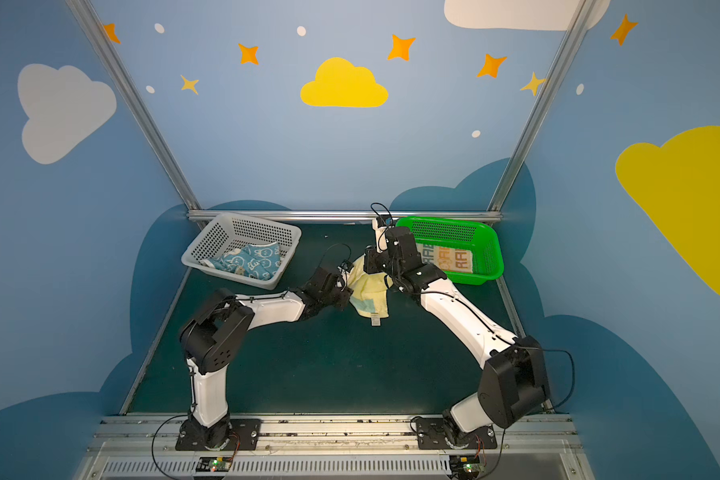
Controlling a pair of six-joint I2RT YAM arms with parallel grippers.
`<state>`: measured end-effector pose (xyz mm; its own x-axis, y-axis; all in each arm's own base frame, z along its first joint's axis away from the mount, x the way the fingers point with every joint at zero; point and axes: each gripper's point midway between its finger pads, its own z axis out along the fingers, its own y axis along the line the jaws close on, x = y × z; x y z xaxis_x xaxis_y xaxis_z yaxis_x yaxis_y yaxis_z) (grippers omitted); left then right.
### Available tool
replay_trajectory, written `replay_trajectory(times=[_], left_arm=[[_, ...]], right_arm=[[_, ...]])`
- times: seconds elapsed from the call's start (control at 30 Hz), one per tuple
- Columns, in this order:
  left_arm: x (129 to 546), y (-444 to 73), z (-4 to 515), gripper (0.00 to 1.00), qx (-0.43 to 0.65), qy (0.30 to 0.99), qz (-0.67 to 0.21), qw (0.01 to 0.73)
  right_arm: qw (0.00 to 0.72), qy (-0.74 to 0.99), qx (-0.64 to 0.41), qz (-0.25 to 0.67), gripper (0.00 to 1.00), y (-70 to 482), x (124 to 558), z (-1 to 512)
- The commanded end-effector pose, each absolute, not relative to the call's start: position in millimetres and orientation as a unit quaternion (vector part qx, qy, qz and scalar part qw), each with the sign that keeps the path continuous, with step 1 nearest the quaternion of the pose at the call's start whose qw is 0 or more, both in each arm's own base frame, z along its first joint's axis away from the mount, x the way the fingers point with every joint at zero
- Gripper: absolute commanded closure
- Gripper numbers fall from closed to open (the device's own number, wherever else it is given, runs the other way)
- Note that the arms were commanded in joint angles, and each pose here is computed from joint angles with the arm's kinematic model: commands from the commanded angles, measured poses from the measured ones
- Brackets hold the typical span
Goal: Fold and stack the towels
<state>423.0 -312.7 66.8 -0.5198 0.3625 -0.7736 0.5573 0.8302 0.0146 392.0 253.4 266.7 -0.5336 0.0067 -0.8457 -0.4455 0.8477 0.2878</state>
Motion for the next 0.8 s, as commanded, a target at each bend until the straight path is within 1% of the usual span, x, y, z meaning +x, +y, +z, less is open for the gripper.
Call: replay_trajectory(times=[0.0, 0.1, 0.23, 0.4, 0.47, 0.6, 0.77], left_arm=[[427, -305, 62, 0.88, 0.251, 0.878, -0.105, 0.393], [423, -299, 65, 0.96, 0.245, 0.882, -0.104, 0.388], [411, -280, 78, 0.96, 0.238, 0.889, -0.077, 0.384], [397, -237, 99, 0.96, 0.214, 0.903, 0.004, 0.372], [391, -224, 107, 0.96, 0.211, 0.907, 0.027, 0.364], [383, -205, 119, 0.96, 0.202, 0.910, 0.068, 0.357], [376, -201, 102, 0.96, 0.219, 0.913, 0.087, 0.332]], right_arm=[[0.485, 0.830, -0.130, 0.243, 1.00, 247, 390, 282], [0.481, 0.837, -0.125, 0.230, 1.00, 241, 390, 273], [0.470, 0.851, -0.115, 0.205, 1.00, 229, 390, 251], [0.437, 0.876, -0.106, 0.178, 1.00, 217, 384, 214], [0.413, 0.889, -0.097, 0.174, 1.00, 214, 379, 197], [0.343, 0.918, -0.093, 0.177, 1.00, 215, 363, 159], [0.256, 0.945, -0.101, 0.179, 1.00, 222, 350, 119]])
